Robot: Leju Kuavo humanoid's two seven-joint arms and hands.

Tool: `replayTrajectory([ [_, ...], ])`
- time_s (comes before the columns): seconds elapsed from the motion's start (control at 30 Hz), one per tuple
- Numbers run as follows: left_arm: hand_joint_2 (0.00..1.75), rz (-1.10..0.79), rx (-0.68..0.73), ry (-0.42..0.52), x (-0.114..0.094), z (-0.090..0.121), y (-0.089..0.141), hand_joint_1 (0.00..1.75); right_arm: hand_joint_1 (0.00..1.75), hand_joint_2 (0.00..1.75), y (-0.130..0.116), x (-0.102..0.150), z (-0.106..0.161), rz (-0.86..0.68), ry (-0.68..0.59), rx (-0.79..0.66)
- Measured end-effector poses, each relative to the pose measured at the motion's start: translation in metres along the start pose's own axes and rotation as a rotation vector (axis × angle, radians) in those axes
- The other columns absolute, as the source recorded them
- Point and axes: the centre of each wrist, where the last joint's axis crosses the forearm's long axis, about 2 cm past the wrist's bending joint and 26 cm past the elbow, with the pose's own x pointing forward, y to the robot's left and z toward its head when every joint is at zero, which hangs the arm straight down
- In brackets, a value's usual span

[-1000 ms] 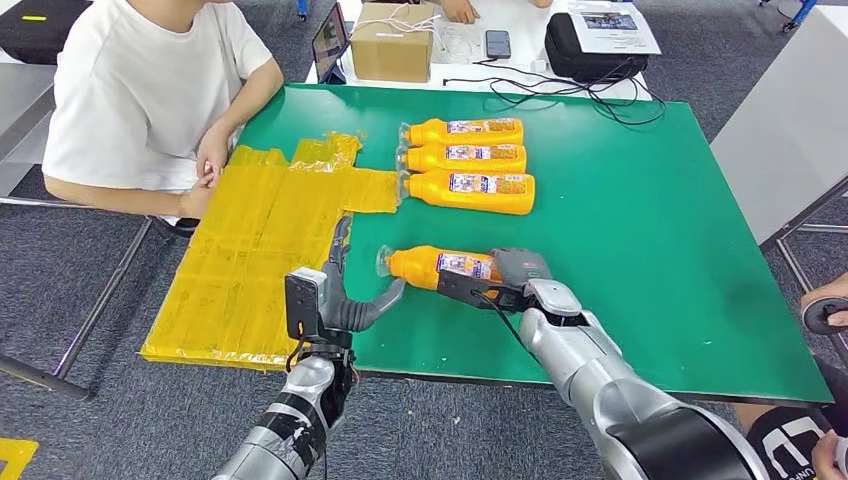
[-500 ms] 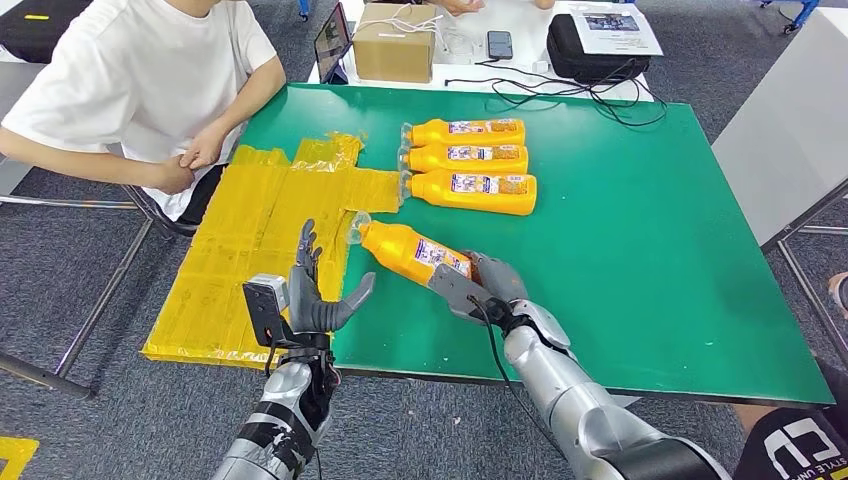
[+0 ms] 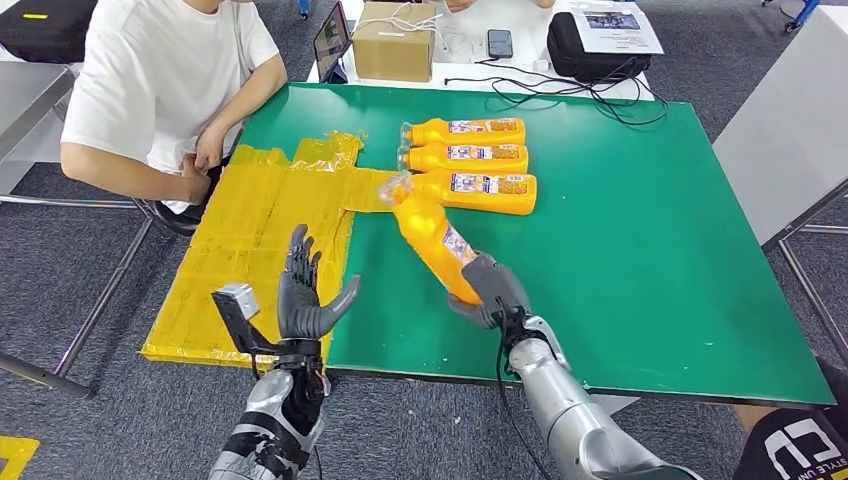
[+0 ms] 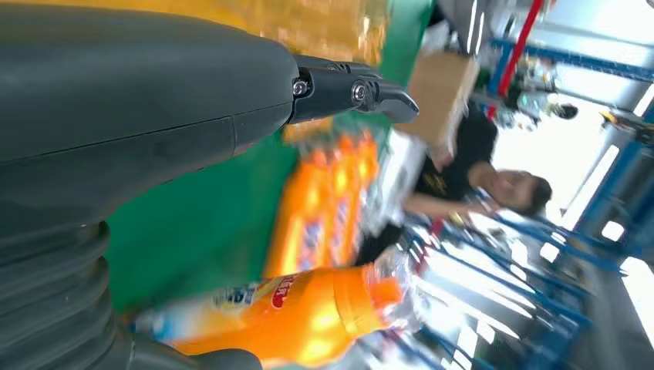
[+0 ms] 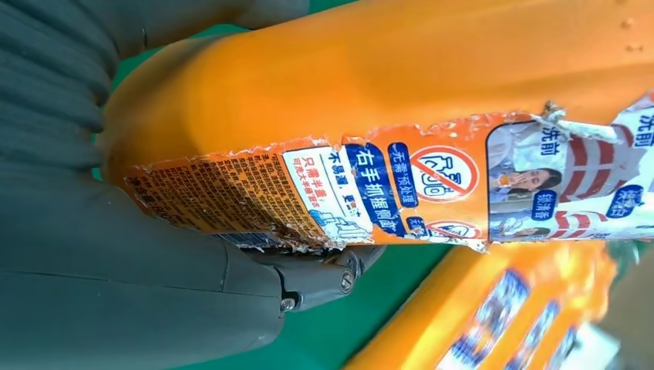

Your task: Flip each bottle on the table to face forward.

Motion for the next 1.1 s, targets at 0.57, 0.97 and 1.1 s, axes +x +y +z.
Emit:
replayTrajectory([
  [0.57, 1.75, 0.038, -0.463, 0.183, -0.018, 0.052, 0.021, 0.0, 1.75, 1.75, 0.043, 0.032, 0.023, -0.384, -0.228, 0.001],
  [0.97, 1.75, 0.124, -0.548, 0.199, -0.021, 0.052, 0.014, 0.0, 1.75, 1.75, 0.085, 0.057, 0.031, -0.291, -0.332, 0.197],
  [1.1, 1.75, 0.114, -0.509, 0.184, -0.02, 0.051, 0.017, 0.0, 1.75, 1.75, 0.092, 0.063, 0.03, -0.232, -0.354, 0.244],
])
